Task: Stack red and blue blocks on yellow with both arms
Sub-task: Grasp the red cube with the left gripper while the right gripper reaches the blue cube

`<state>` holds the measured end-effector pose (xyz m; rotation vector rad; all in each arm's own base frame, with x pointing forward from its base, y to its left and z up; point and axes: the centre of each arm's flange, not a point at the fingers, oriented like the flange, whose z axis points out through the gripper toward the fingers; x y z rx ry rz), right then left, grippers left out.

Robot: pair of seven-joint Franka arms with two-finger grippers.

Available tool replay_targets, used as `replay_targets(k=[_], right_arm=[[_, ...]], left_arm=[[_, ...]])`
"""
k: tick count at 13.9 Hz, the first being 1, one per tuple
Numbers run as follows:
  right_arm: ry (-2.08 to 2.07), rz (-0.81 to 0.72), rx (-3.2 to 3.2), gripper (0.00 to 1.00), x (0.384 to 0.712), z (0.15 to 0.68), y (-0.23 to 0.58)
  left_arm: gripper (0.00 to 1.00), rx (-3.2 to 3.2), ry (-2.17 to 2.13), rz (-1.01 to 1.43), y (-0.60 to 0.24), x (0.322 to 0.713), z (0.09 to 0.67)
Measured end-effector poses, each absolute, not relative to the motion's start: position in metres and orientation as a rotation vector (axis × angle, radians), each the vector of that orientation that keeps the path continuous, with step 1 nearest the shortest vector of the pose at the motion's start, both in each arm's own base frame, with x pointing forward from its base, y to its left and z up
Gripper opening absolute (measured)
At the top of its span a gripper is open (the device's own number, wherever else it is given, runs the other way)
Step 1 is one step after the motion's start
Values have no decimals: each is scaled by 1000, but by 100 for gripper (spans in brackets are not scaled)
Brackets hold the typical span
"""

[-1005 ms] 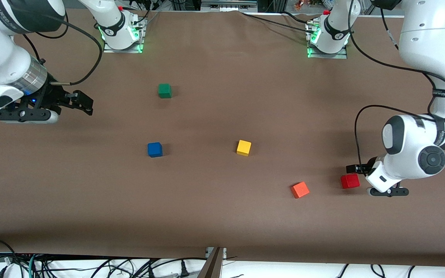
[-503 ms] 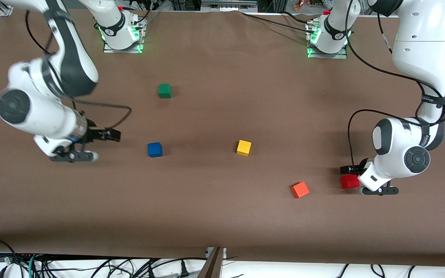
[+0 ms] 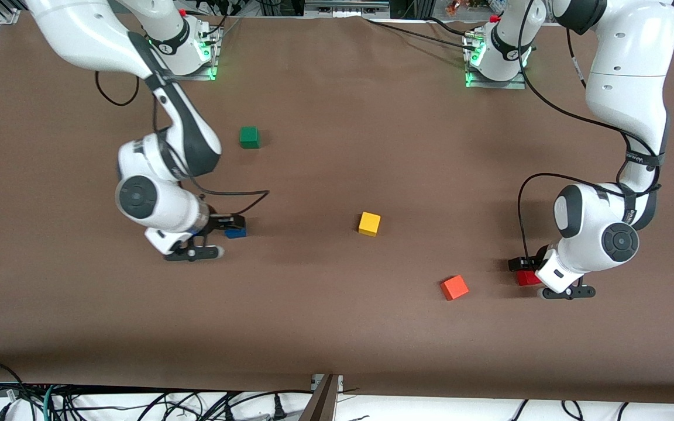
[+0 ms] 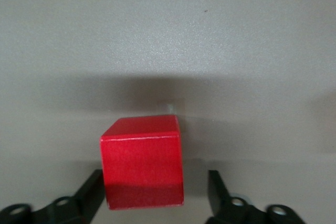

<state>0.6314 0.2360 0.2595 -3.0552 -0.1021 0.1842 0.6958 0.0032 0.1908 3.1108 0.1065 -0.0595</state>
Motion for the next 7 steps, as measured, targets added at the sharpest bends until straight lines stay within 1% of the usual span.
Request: replay_targets(k=[1, 2, 3, 7], right_arm=[[-105, 192, -3055, 100, 626, 248, 238], [-104, 195, -3056, 100, 621, 238, 236], [-101, 195, -3057, 100, 616, 230, 234], [-96, 186, -3056, 96, 605, 210, 230]], left_arm=[[69, 3111, 107, -57, 3, 696, 191], [59, 3111, 108, -53, 3, 697, 192], [56, 3111, 108, -47, 3, 698, 194], [56, 3103, 103, 14, -7, 708, 213]])
